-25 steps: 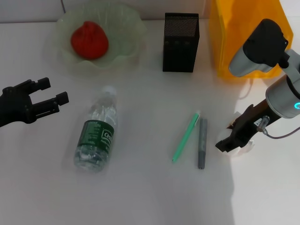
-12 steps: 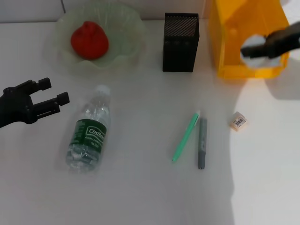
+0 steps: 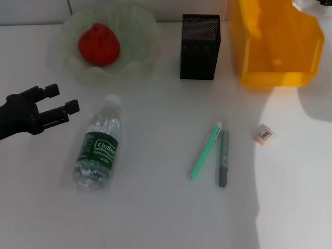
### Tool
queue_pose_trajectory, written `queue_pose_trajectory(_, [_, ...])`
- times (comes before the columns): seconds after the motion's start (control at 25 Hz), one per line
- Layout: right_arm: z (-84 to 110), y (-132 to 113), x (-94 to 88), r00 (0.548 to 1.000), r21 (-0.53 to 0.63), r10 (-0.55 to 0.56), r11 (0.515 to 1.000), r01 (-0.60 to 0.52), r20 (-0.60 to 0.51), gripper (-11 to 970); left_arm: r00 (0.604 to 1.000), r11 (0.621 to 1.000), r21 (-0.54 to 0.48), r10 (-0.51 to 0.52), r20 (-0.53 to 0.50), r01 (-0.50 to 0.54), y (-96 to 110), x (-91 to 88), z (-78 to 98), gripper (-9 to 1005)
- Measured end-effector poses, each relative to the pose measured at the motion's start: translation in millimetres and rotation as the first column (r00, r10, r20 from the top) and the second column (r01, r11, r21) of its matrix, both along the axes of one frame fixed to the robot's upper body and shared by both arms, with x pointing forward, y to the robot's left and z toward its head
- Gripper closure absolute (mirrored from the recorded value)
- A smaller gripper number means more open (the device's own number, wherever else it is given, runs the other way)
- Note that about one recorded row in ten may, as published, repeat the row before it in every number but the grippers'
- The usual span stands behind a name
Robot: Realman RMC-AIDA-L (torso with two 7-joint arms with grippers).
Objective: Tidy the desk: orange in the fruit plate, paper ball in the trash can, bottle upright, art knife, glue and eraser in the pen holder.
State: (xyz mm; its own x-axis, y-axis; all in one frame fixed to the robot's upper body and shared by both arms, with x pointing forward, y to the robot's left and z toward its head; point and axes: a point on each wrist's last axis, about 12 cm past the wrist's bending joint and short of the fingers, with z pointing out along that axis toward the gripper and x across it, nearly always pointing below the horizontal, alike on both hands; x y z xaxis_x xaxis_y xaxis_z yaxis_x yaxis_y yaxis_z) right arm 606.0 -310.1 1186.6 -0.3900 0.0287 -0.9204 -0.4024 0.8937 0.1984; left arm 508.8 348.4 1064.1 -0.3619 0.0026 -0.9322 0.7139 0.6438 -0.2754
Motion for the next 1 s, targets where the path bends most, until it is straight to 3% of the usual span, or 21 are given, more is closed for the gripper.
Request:
queue_pose_trajectory(0.16, [-7.7,-2.8,1.1,1.0,0.008,-0.02,1.0,0.02,-0.012,453,1.0,1.0,-0.004,-0.002,-0.003,0.002,-0.8,1.4,1.2,167])
queue_pose_trajectory(0.32, [-8.6,-5.3,-1.6,1.0,0.02,-0.021,1.0,0.021,-0.015,287,1.0,1.0,-0.012,-0.004,-0.003,0.004,-1.1,1.7,2.5,166])
queue_pose_trajectory(0.48, [-6.6,-11.5,-17.0,1.0,0.122,0.015,0.992,-0.016,0.014,178,1.0,0.998,-0.057,-0.029,0.004,0.029,-1.5,3.5,15.8,166])
queue_pose_trajectory(0.56, [-1.5,-19.3,-40.3,0.987,0.202,0.11,0.97,-0.133,0.121,133,0.999,0.996,-0.088,-0.034,0.006,0.034,-1.8,7.6,31.0,166])
queue_pose_trajectory(0.6, [-1.5,-19.3,-40.3,0.987,0.202,0.11,0.97,-0.133,0.121,133,0.999,0.996,-0.088,-0.034,0.006,0.034,-1.8,7.6,31.0,167])
queue_pose_trajectory(0.68, [-5.0,-23.0,-67.7,0.942,0.239,0.222,0.929,-0.283,0.253,133,0.998,0.995,-0.084,-0.059,-0.013,0.057,-8.5,15.4,47.3,167])
queue_pose_trajectory(0.72, [-5.0,-23.0,-67.7,0.942,0.239,0.222,0.929,-0.283,0.253,133,0.997,0.995,-0.079,-0.069,-0.022,0.067,-11.7,17.2,50.6,167])
queue_pose_trajectory(0.76, [-12.6,-24.6,-85.8,0.899,0.241,0.285,0.896,-0.373,0.334,132,0.996,0.994,-0.067,-0.084,-0.034,0.082,-17.0,20.3,56.5,167])
queue_pose_trajectory(0.92, [-26.8,-27.7,-106.3,0.854,0.236,0.338,0.861,-0.451,0.396,132,0.994,0.994,-0.055,-0.096,-0.043,0.093,-22.3,23.5,62.3,167])
queue_pose_trajectory(0.96, [-39.1,-27.3,-119.9,0.82,0.227,0.382,0.832,-0.506,0.425,132,0.994,0.994,-0.055,-0.096,-0.043,0.093,-22.3,23.5,62.3,167])
queue_pose_trajectory(1.0, [-44.1,-26.4,-124.1,0.81,0.224,0.398,0.822,-0.523,0.43,132,0.987,0.991,0.015,-0.133,-0.091,0.135,-42.6,33.9,82.4,167])
